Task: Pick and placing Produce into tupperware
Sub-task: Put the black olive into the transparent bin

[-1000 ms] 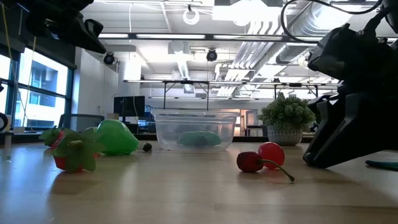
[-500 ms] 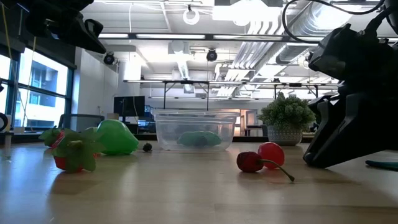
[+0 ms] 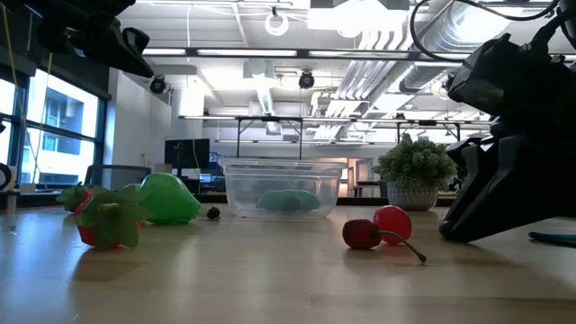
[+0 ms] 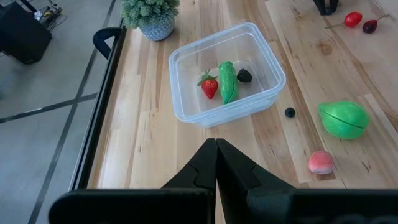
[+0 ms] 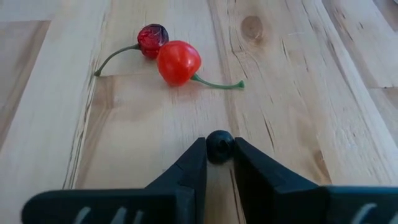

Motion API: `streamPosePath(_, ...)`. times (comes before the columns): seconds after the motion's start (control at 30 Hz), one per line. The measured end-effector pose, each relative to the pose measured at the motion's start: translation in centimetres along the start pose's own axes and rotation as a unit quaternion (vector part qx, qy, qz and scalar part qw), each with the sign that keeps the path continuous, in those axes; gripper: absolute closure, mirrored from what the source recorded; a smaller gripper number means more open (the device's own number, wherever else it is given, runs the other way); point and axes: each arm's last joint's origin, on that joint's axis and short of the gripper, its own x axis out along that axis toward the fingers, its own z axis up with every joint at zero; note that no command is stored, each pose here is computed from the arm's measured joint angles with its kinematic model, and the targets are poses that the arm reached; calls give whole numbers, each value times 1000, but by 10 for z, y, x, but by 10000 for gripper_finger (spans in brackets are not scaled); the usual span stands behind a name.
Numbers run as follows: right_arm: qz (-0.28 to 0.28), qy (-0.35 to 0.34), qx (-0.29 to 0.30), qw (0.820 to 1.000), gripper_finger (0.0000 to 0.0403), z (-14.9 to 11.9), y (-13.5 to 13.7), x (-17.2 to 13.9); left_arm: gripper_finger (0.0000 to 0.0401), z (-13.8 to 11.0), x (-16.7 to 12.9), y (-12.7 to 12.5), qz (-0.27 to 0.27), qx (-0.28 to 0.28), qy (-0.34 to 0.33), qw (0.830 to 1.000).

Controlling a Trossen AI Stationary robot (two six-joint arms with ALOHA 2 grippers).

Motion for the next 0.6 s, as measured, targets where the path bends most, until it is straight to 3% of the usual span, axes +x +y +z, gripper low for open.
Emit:
streamPosePath(0.37,-7,-51,-15,999,345,15,0,-10,400,0,0,0,0,0,0,1000)
streamPosePath(0.6,-32,-110,-64,991,345,47,1,-20,400,0,0,0,0,0,0,1000)
